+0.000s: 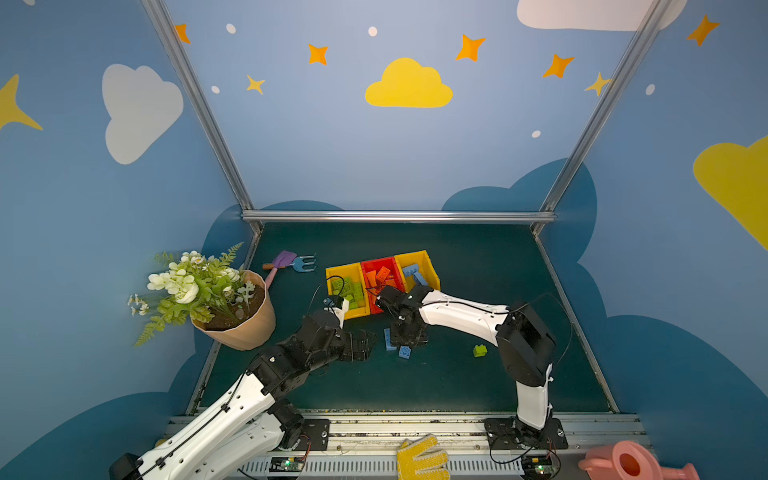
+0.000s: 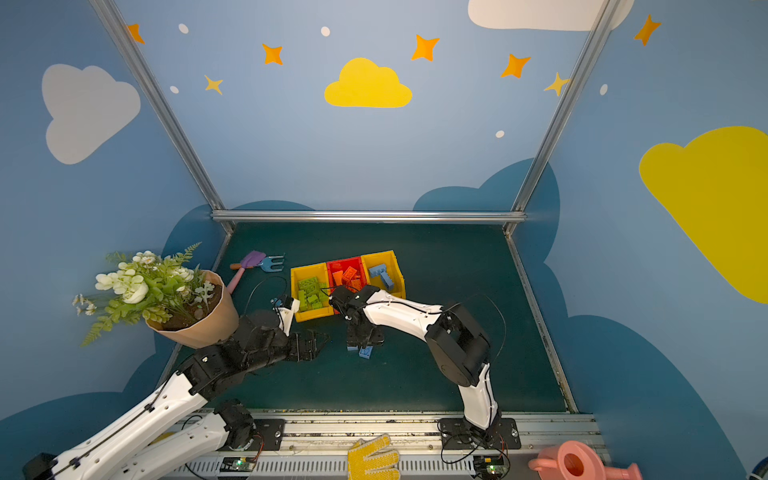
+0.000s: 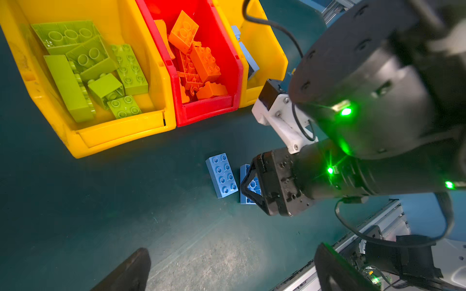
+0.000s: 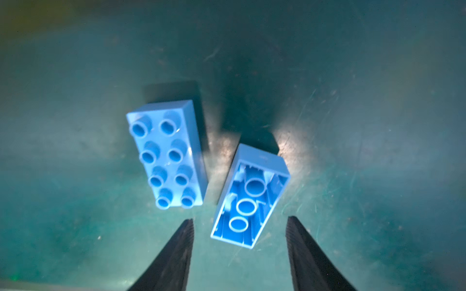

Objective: Sort the legos into containers by color
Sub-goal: 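Lower the right gripper onto the blue brick beside another blue brick, grasp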

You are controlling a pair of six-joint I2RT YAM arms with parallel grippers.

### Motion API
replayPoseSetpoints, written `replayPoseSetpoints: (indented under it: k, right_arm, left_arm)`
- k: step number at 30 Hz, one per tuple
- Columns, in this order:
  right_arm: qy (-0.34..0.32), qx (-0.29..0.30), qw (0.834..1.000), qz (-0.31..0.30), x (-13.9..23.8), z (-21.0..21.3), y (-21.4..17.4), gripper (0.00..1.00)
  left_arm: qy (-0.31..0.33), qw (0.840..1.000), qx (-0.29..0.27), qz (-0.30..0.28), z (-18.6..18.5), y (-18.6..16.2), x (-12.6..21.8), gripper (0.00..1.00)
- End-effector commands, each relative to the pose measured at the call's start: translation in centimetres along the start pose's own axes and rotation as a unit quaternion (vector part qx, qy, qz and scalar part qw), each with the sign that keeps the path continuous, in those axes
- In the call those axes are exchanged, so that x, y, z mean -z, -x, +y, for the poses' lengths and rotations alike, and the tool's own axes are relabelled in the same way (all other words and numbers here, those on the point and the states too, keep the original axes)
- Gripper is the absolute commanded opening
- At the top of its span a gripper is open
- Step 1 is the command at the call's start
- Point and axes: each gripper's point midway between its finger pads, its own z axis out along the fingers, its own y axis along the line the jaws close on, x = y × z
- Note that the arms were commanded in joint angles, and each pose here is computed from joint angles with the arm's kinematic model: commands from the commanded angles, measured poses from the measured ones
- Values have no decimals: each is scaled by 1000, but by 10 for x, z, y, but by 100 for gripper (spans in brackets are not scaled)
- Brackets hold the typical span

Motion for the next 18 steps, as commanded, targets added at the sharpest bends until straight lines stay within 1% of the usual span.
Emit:
replayPoseSetpoints:
  k: [1, 12, 16, 18]
  right_arm:
    - [-7, -11, 1000, -7, -1, -2, 7, 54]
    - [-22, -25, 999, 18, -25, -10, 7, 53]
    - [-12, -32, 999, 32, -36, -10, 5, 49]
    - [-1, -36, 999, 36, -37, -10, 4, 44]
  left_arm:
    - [3, 1000, 2, -8, 0, 4, 8, 100]
    - [7, 1000, -1, -10, 1, 5, 9, 100]
    - [8, 1000, -3, -11, 2, 4, 10, 100]
    - [8, 1000, -4, -12, 1, 5, 10, 100]
